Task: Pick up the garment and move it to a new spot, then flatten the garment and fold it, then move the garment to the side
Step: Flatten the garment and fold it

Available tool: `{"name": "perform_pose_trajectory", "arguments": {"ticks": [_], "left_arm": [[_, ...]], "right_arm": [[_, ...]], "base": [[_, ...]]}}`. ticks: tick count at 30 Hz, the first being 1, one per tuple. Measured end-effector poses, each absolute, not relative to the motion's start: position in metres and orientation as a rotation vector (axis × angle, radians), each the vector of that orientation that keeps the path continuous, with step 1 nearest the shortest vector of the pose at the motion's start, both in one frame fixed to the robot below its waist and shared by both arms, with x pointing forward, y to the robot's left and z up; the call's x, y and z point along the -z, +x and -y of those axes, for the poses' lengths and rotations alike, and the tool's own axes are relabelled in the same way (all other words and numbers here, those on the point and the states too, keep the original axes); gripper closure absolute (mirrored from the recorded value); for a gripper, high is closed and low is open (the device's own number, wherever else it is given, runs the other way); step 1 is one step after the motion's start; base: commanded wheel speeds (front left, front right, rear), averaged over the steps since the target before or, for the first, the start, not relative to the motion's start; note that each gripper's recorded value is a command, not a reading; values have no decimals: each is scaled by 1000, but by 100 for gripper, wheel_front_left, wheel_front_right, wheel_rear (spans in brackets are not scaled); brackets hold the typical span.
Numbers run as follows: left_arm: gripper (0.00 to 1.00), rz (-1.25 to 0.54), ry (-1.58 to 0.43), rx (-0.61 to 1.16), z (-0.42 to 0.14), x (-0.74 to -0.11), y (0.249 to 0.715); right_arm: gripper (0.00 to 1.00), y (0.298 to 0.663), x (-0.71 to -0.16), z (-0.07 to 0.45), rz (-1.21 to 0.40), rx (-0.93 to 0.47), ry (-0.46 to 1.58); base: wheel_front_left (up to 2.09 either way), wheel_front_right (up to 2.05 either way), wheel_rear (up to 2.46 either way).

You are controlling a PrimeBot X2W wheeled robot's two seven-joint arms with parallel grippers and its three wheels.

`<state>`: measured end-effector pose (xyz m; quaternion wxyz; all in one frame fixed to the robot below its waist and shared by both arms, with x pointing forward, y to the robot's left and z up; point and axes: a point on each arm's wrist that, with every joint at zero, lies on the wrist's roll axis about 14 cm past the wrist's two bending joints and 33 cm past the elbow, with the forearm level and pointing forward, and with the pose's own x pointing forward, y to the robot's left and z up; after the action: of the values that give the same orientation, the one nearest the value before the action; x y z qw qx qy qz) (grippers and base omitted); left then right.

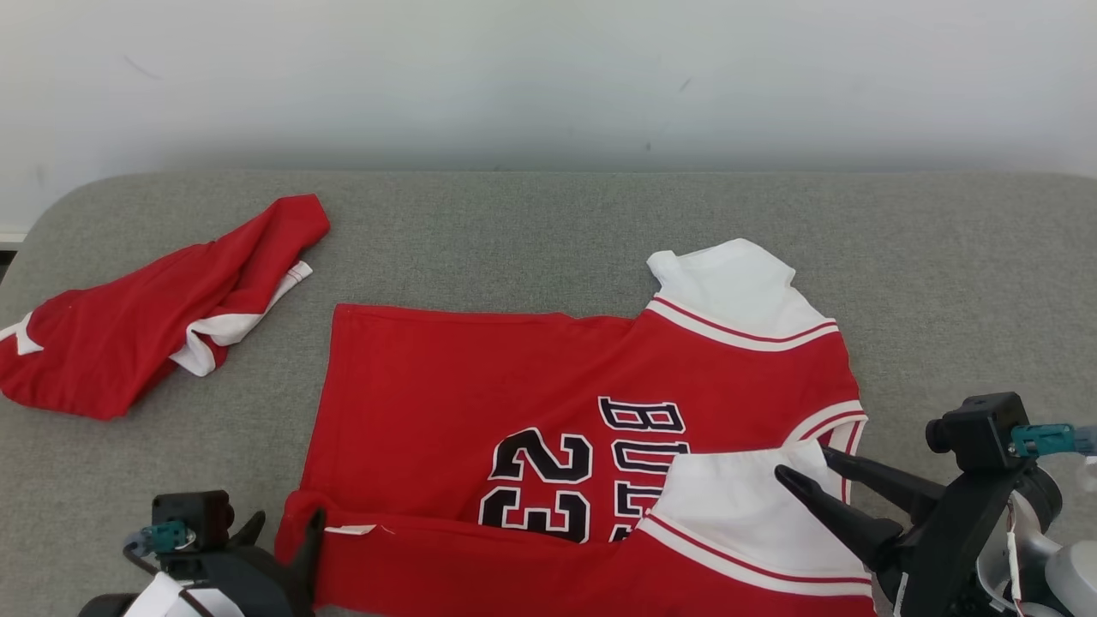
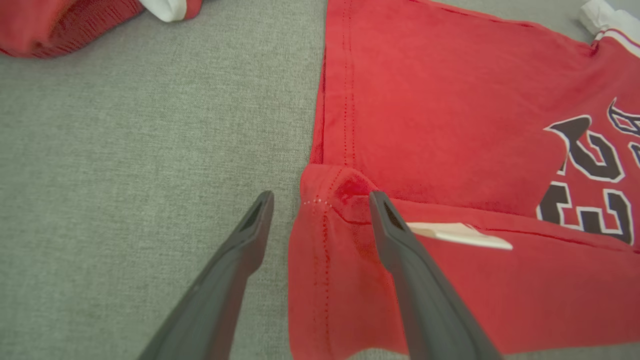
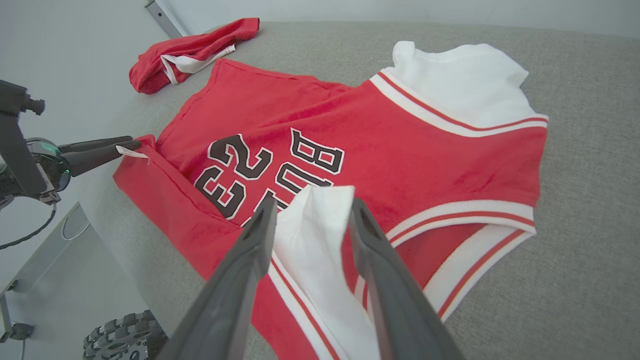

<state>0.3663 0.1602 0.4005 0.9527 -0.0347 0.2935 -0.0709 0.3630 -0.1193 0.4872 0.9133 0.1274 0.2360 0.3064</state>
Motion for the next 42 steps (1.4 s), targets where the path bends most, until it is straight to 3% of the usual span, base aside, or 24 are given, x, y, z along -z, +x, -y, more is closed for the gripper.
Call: {"name": "perform_pose_trajectory", "arguments": {"ticks": [16, 27, 42], "left_arm": [[0, -439, -36, 100, -176, -430, 374], [0, -546, 7, 140, -177, -413, 337], [0, -633, 3, 152, -168, -392, 313]], "right_arm": [[0, 388, -504, 131, -316, -568, 191], [0, 345, -461, 170, -510, -407, 226], [0, 293, -433, 160, -674, -320, 248]], "base": [[0, 0, 0], [0, 0, 0], [0, 0, 0]]}}
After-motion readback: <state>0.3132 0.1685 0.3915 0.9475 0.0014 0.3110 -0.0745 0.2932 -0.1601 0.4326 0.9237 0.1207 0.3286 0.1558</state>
